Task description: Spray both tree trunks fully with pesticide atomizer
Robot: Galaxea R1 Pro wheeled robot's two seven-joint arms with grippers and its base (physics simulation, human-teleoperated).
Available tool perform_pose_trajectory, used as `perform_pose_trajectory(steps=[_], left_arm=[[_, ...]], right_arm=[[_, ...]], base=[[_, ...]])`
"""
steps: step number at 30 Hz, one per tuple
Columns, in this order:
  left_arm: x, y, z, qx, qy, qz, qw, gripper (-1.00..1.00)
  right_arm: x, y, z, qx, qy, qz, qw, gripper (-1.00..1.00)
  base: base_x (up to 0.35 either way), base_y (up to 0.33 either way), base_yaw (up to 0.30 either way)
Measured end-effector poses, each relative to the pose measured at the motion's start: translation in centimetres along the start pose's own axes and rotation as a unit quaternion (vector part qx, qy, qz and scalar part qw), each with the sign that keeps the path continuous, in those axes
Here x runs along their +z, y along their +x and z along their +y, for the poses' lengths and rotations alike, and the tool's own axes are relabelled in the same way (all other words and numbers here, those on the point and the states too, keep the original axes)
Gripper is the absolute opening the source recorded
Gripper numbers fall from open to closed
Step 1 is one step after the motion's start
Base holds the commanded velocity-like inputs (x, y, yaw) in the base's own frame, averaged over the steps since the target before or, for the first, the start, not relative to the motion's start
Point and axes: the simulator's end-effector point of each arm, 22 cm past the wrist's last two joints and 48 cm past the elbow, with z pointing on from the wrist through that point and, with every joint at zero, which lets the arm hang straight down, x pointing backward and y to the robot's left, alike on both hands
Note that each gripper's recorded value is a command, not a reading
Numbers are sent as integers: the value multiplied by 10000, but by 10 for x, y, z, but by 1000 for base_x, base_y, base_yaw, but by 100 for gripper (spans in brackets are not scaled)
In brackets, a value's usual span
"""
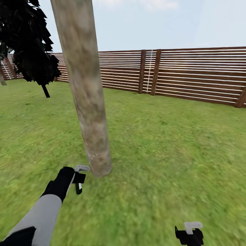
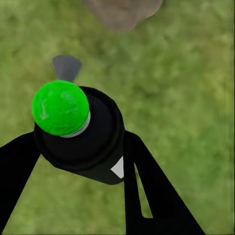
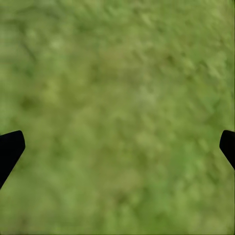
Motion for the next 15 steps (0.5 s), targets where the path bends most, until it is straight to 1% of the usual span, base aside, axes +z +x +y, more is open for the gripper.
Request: perform_pose_trajectory(steps=[1,2,3,4,5,7,8,9,10,11,13,15], left_arm=[[-5,-16,-10,4,74,-113,9999,-100],[-11,-35,-14,14,92,-231,9997,-100],[-19,-50,-13,-20,83,-212,9997,-100],[-31,-67,-12,-111,127,-61,9998,-100],[-35,-71,-11,-127,136,-47,9998,-100],[-40,-74,24,-173,-93,-9,9998,-100],[-41,-73,34,-213,-112,-3,9997,-100],[-41,-72,34,-240,-71,-1,9997,-100],[-41,-73,31,-251,-21,-6,9997,-100],[-41,-76,17,-212,82,-23,9997,-100],[-41,-79,1,-74,141,-35,9999,-100],[-42,-80,1,-14,110,-41,9999,-100]], right_arm=[[0,0,1,1,-4,-3,10000,100],[0,0,1,3,-5,-5,10000,100],[0,-1,1,5,-5,-5,10000,100],[0,0,0,4,-1,-4,10000,100],[0,0,0,3,3,-4,10000,100],[0,0,-1,-1,7,-3,10000,100],[0,0,-1,-1,8,-3,10000,100],[0,0,-1,0,7,-3,10000,100],[0,0,-1,1,5,-3,10000,100],[0,0,-1,0,5,-5,10000,100],[0,0,-1,1,6,-4,10000,100],[0,0,0,2,4,-4,10000,100]], base=[[0,0,93],[0,0,38],[0,0,10],[0,0,6],[0,0,1],[0,0,0],[0,0,0],[0,-24,0],[0,-176,0],[0,-221,0],[0,-255,0],[0,-268,0]])
